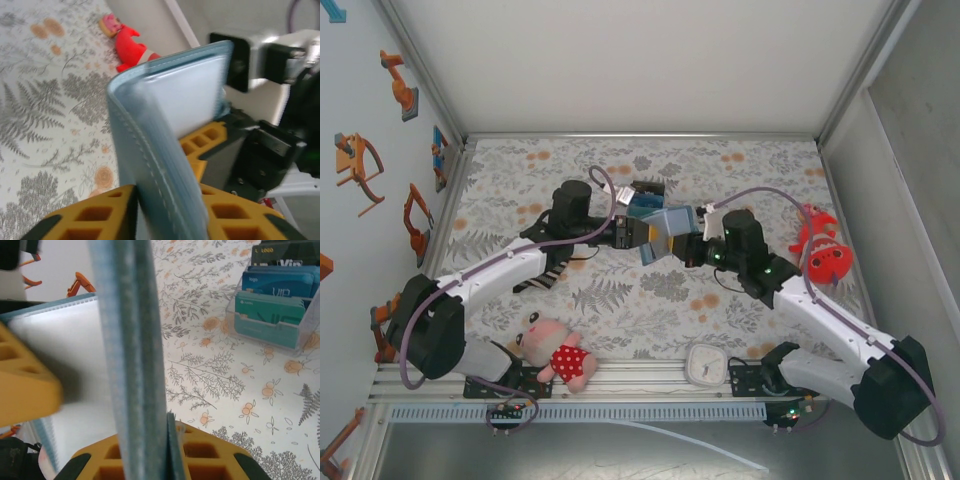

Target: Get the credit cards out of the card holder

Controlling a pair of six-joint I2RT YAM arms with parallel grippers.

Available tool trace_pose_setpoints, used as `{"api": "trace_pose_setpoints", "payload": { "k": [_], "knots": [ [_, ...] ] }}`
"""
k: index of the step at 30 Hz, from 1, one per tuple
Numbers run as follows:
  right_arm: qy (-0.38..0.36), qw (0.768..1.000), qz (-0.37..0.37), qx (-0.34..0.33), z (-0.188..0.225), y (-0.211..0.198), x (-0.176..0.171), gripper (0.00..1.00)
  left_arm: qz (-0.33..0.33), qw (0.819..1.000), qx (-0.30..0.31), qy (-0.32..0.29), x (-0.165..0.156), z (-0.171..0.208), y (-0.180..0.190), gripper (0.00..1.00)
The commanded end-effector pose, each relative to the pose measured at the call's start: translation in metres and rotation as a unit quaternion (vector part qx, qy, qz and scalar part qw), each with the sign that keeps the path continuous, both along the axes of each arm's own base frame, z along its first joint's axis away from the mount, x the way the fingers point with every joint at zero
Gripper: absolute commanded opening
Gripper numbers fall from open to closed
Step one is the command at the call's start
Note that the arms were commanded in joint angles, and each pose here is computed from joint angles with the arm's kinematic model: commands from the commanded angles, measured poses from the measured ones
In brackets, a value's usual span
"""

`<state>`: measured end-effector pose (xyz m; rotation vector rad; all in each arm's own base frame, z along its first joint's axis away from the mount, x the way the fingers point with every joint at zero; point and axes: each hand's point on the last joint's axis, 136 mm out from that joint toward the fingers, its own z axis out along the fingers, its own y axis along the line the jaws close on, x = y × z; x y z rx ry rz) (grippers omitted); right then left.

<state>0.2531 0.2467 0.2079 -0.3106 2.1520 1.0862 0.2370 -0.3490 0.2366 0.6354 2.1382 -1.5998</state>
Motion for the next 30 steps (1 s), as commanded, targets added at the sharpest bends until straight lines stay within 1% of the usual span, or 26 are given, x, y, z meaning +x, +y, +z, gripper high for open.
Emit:
{"api": "trace_pose_setpoints", "payload": {
  "k": [1, 4, 10, 19, 20, 23, 24, 30],
  "knots": [
    [0.000, 0.998, -0.018, 0.062, 0.019, -0.002, 0.003, 0.00, -0.020, 0.998, -0.051, -0.002, -0.007, 0.023, 0.000, 0.42],
    [0.004, 0.997, -0.030, 0.076, 0.020, -0.006, 0.005, 0.00, -0.013, 0.998, -0.061, 0.005, -0.007, 0.022, 0.004, 0.45],
    [0.002, 0.996, -0.034, 0.083, 0.026, -0.008, 0.007, 0.00, -0.013, 0.998, -0.056, 0.019, -0.007, 0.012, 0.003, 0.45],
    [0.004, 0.995, -0.053, 0.090, 0.027, -0.016, 0.010, 0.00, -0.019, 0.999, -0.050, 0.007, -0.012, 0.014, 0.007, 0.46],
    [0.005, 0.994, -0.052, 0.095, 0.028, -0.016, 0.010, 0.00, -0.020, 0.999, -0.047, 0.006, -0.013, 0.013, 0.008, 0.45],
    [0.006, 0.993, -0.048, 0.107, 0.032, -0.015, 0.010, 0.00, -0.021, 0.999, -0.041, 0.007, -0.014, 0.010, 0.009, 0.31],
    [0.008, 0.993, -0.047, 0.109, 0.033, -0.015, 0.010, 0.00, -0.021, 0.999, -0.041, 0.007, -0.015, 0.010, 0.009, 0.29],
    [0.009, 0.993, -0.036, 0.113, 0.035, -0.012, 0.007, 0.00, -0.020, 0.999, -0.042, -0.003, -0.012, 0.013, 0.008, 0.28]
  ]
}}
